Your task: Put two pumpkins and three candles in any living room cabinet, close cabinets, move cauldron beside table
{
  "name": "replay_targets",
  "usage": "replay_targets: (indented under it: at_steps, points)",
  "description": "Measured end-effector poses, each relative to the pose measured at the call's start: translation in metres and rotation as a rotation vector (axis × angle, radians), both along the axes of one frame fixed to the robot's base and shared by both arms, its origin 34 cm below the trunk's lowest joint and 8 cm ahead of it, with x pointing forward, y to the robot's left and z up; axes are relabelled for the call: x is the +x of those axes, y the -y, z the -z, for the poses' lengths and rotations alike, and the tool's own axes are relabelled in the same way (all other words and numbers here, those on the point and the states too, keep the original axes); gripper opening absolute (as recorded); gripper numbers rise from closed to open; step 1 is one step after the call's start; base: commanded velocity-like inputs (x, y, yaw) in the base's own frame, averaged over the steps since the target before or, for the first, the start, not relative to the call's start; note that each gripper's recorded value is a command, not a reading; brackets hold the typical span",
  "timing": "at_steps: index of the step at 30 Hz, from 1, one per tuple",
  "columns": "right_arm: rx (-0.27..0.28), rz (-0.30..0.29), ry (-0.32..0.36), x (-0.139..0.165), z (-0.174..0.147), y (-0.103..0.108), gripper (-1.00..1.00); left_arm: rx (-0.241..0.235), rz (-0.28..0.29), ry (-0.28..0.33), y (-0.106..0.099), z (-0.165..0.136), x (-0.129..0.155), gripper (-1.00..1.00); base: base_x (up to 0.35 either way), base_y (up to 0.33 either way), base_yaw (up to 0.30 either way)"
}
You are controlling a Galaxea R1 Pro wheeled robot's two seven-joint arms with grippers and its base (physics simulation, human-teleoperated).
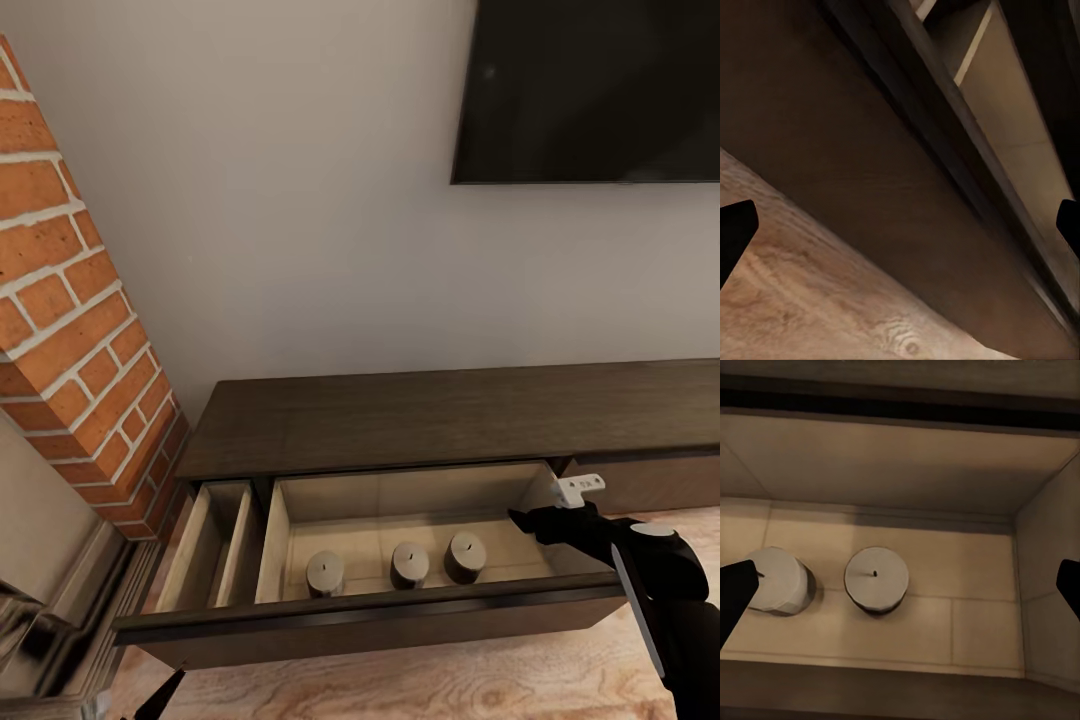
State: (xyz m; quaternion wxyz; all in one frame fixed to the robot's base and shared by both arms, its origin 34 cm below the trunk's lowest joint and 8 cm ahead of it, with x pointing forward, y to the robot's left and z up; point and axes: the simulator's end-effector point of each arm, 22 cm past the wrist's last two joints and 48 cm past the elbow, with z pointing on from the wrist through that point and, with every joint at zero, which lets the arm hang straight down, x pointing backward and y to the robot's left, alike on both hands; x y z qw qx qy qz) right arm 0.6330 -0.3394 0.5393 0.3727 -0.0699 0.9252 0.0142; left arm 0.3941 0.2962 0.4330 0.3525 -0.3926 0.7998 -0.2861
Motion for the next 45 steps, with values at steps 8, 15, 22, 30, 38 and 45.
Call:
replay_targets:
  at_steps: [8,15,22,30,38,45]
  points:
    - [-0.001,0.000,0.002,0.001,-0.001,0.000,1.00,-0.053,0.009,0.018,0.017,0.016,0.042,1.00,0.000,0.000,0.000]
    - [-0.001,0.001,0.003,0.001,-0.001,0.001,1.00,-0.064,-0.002,-0.015,0.019,0.033,0.058,1.00,0.000,0.000,0.000]
    - [-0.001,0.001,0.003,0.001,-0.001,0.001,1.00,-0.045,0.025,-0.060,0.025,0.051,0.067,1.00,0.000,0.000,0.000]
    - [-0.006,0.003,0.003,0.001,-0.002,0.004,1.00,-0.027,0.042,-0.045,0.026,0.048,0.085,1.00,0.000,0.000,0.000]
    - [0.196,-0.034,0.107,0.002,-0.047,0.032,1.00,-0.026,0.043,-0.036,0.026,0.046,0.091,1.00,0.000,0.000,0.000]
    - [0.289,-0.054,0.188,0.001,-0.079,0.048,1.00,-0.025,0.043,-0.024,0.026,0.043,0.098,1.00,0.000,0.000,0.000]
